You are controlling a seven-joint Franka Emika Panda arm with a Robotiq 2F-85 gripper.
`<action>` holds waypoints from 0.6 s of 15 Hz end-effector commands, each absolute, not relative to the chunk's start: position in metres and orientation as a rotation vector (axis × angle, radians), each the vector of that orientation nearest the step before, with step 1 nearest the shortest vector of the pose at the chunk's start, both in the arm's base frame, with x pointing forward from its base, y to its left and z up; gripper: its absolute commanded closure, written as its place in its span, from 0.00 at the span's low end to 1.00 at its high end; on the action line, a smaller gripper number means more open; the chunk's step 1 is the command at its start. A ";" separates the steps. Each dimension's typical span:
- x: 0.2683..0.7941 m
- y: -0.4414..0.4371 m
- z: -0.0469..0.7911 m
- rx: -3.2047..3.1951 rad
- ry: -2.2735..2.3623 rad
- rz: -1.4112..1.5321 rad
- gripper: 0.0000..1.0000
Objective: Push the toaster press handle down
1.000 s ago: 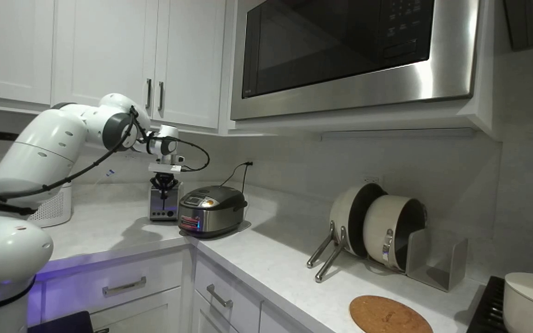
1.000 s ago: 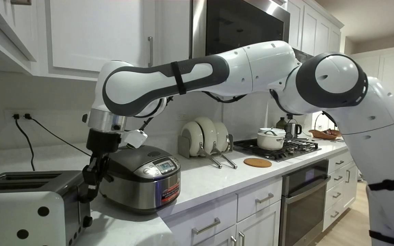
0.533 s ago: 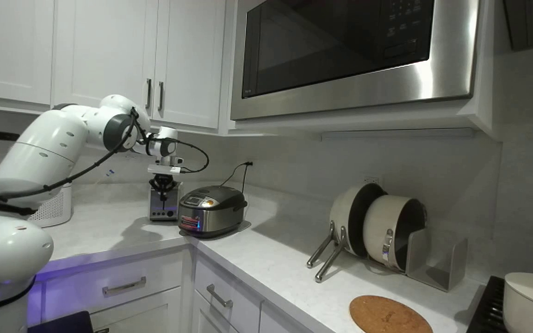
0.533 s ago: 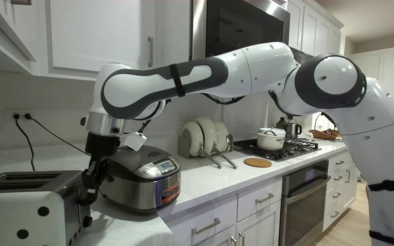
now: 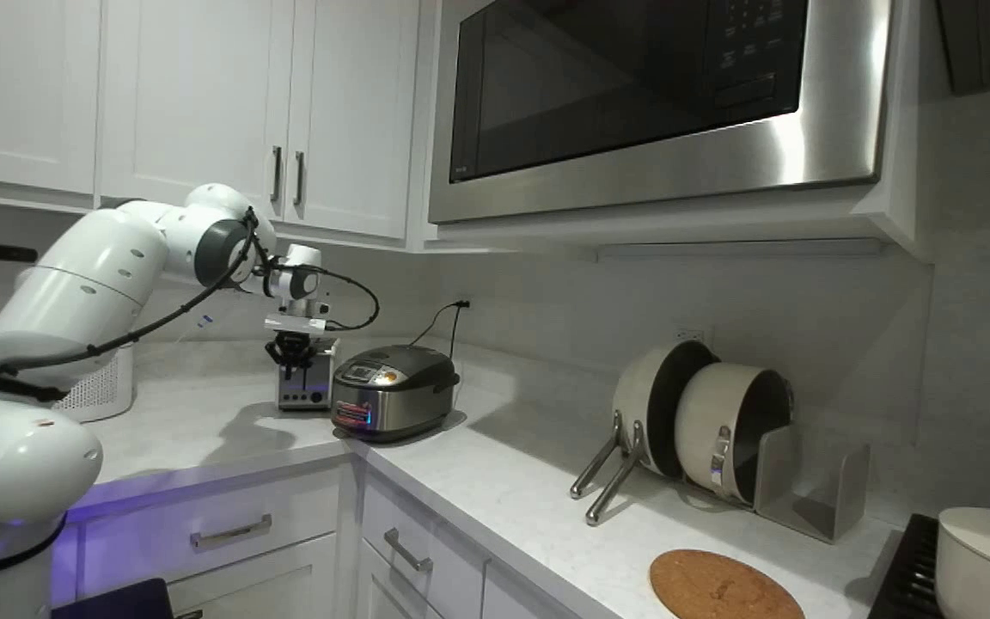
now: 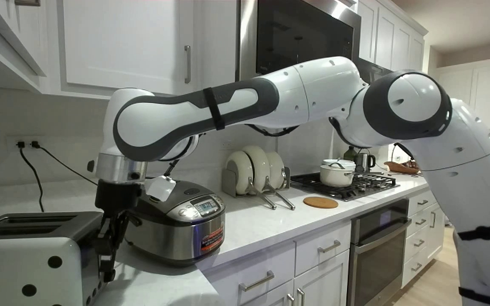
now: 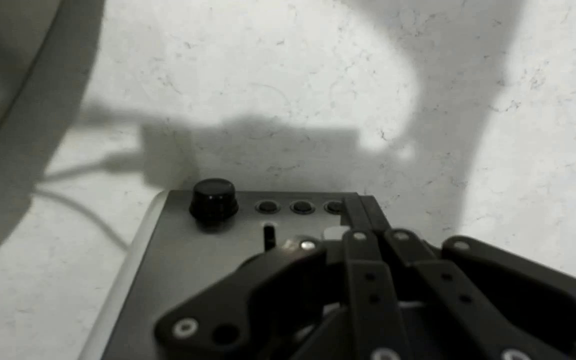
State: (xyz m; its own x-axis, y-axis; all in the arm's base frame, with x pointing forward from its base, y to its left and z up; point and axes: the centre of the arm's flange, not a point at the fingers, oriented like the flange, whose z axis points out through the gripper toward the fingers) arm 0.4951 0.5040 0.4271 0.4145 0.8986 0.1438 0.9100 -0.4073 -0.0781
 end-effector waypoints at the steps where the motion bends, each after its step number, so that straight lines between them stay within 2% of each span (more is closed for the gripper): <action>1: 0.494 0.509 0.417 -2.520 -1.635 -0.075 1.00; 9: 0.492 0.510 0.432 -2.536 -1.630 -0.074 1.00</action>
